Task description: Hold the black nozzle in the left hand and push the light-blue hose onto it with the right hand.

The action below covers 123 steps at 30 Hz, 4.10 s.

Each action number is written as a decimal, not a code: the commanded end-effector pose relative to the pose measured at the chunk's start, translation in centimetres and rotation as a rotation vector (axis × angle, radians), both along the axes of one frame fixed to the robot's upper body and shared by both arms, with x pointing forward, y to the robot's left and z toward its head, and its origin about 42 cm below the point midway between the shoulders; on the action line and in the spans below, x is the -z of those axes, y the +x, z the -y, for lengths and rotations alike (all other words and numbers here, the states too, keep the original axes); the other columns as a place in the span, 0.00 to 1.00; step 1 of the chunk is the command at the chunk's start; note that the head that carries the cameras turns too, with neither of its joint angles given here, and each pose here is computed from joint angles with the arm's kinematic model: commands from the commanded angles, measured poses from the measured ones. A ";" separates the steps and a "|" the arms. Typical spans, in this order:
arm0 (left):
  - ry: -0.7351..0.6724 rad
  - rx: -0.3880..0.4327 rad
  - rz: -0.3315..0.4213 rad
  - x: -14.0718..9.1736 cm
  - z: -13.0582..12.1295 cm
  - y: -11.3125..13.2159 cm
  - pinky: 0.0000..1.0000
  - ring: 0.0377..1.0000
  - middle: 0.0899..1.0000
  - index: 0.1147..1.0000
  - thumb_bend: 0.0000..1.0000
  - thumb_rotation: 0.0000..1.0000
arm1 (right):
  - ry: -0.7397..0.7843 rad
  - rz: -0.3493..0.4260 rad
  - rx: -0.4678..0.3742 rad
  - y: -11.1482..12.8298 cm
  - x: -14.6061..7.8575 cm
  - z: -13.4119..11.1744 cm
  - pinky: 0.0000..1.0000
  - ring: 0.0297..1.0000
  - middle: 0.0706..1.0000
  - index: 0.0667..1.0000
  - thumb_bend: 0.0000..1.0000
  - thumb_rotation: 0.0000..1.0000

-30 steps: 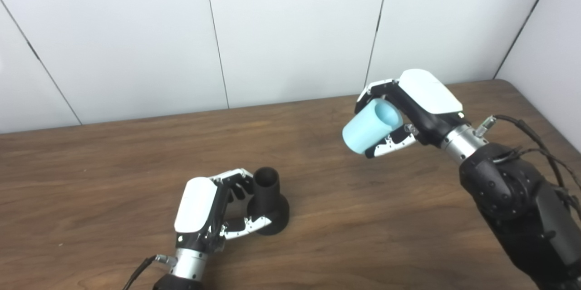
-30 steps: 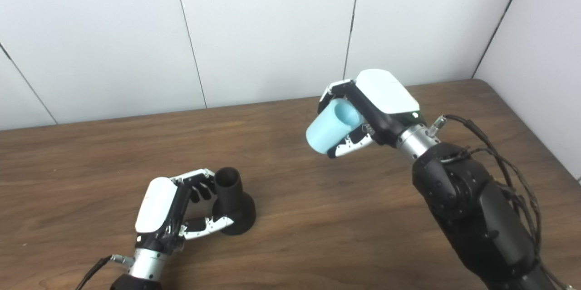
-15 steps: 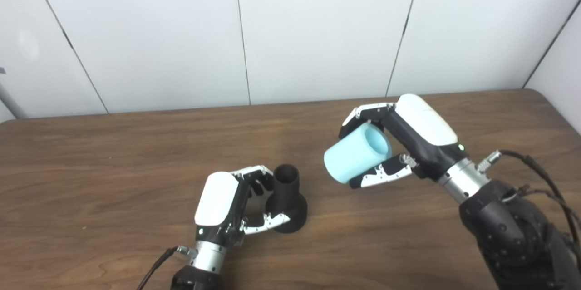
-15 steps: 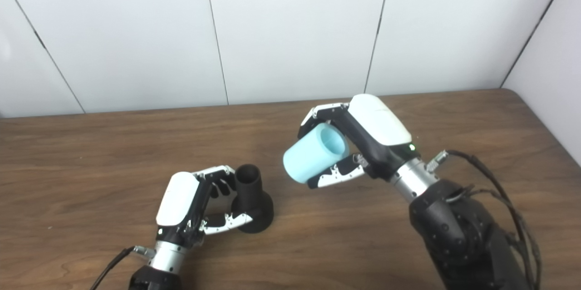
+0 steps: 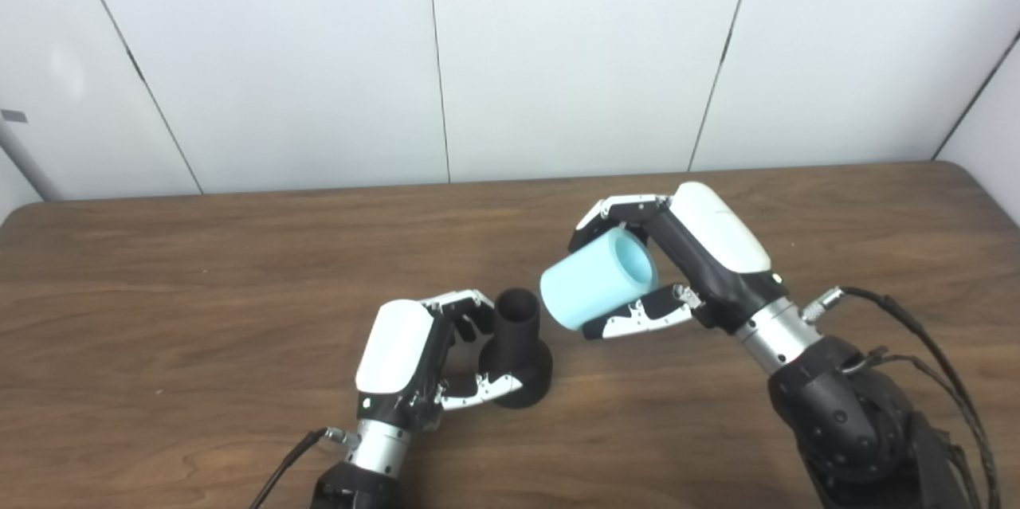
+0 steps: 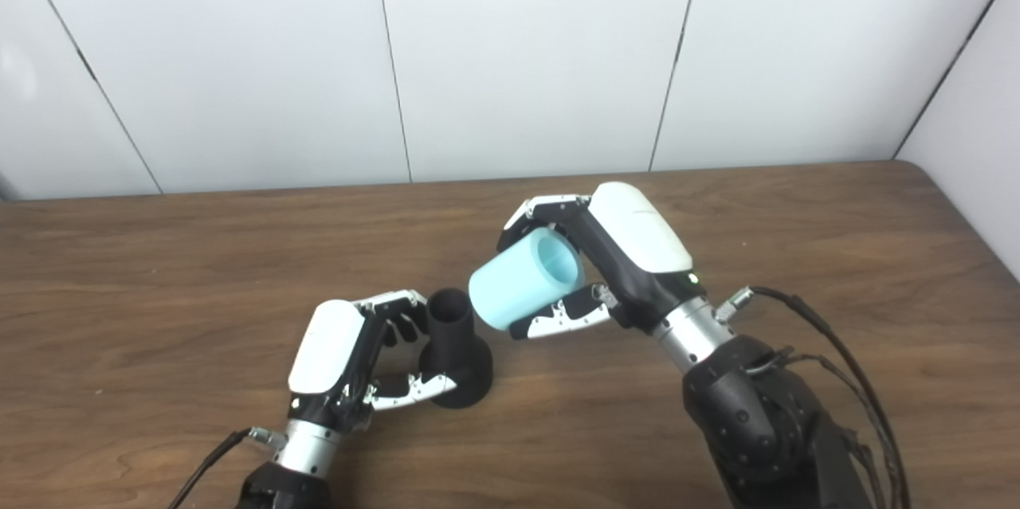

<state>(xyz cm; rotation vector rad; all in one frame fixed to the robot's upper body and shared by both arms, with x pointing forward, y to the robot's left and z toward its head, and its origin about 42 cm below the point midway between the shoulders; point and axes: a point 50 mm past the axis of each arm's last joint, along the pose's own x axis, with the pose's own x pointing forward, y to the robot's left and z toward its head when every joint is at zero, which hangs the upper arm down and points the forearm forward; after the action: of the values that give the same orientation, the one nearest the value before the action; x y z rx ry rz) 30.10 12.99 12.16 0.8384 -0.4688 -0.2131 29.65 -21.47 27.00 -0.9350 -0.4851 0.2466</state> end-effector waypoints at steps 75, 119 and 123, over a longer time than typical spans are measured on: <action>0.028 0.007 -0.237 6.2 2.5 -4.4 0.36 0.42 0.45 0.42 0.48 0.00 | -0.118 0.040 -0.133 2.5 -2.5 -2.2 0.34 0.37 0.47 0.49 0.50 0.00; 0.034 0.007 -0.242 5.7 3.0 -4.8 0.35 0.40 0.41 0.44 0.48 0.00 | -0.701 -0.038 -0.292 3.8 -4.5 -5.8 0.26 0.37 0.47 0.53 0.48 0.00; 0.038 0.008 -0.243 5.7 3.0 -4.8 0.35 0.41 0.41 0.44 0.48 0.00 | -0.744 -0.037 -0.292 3.9 -5.1 -6.4 0.26 0.37 0.48 0.52 0.49 0.00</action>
<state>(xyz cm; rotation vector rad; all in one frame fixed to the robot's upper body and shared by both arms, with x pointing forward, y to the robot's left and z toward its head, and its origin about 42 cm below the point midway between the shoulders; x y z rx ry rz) 29.83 11.50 11.94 0.8615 -0.4358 -0.2162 33.91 -15.60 32.61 -1.5251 -0.5295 0.6466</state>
